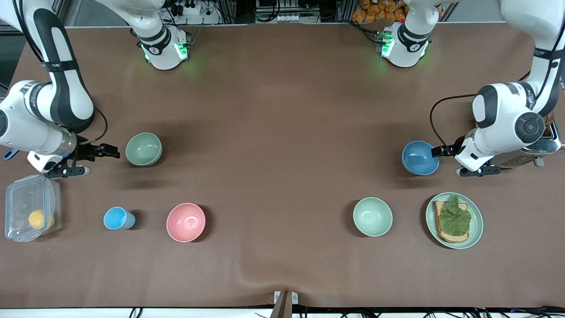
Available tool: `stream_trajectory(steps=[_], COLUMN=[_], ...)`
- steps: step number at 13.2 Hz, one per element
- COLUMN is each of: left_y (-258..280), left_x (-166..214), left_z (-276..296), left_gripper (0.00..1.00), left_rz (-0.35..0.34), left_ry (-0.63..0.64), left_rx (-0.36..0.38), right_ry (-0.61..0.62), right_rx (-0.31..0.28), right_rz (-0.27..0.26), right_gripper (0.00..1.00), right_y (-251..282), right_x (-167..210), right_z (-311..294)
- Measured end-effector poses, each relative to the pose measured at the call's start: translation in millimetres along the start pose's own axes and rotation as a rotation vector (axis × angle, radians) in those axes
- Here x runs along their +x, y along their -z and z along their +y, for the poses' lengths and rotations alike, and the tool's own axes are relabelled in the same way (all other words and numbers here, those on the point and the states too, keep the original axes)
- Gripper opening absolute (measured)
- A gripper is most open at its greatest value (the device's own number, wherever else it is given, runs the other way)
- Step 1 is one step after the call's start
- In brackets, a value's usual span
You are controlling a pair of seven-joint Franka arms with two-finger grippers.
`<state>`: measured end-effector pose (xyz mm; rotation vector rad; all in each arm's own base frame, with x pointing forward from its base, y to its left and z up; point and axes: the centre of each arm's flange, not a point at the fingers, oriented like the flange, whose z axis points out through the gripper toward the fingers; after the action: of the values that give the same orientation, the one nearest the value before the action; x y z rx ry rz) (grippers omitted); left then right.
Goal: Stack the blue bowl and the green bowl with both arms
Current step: 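Grasp the green bowl with the right gripper while the left gripper grasps the blue bowl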
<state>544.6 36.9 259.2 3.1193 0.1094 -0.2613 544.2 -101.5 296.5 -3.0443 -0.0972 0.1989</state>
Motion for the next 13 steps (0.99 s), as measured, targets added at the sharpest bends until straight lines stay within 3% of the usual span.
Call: stream_trajectory(steps=[3,4,6,9,10,12,13], left_y=[-20,-26,-33,-44,-46,-49,-49], left_x=[1,0,0,-1,-1,-1,-1], left_z=[-3,-4,-4,-4,-4,-4,-4], left_gripper=[0.83,0.78,0.75,0.67,0.67,0.51,0.5], left_rz=[0.008,0.003,-0.001,-0.005,-0.008,-0.012,-0.013], left_ry=[0.006,0.007,0.007,0.007,0.007,0.007,0.007], left_rx=[-0.002,-0.003,-0.003,-0.004,-0.004,-0.004,-0.004], right_ry=[-0.021,-0.027,-0.038,-0.042,-0.041,-0.039,-0.039], right_rx=[0.015,0.015,0.016,0.021,0.023,0.027,0.029], right_rz=[-0.004,0.008,0.017,-0.005,-0.013,-0.026,-0.033], right_gripper=[0.98,0.9,0.88,0.85,0.79,0.76,0.76], right_y=[-15,-28,-48,-70,-74,-80,-83], right_x=[-5,-6,-10,-17,-19,-22,-25], right_z=[5,5,6,5,4,1,0])
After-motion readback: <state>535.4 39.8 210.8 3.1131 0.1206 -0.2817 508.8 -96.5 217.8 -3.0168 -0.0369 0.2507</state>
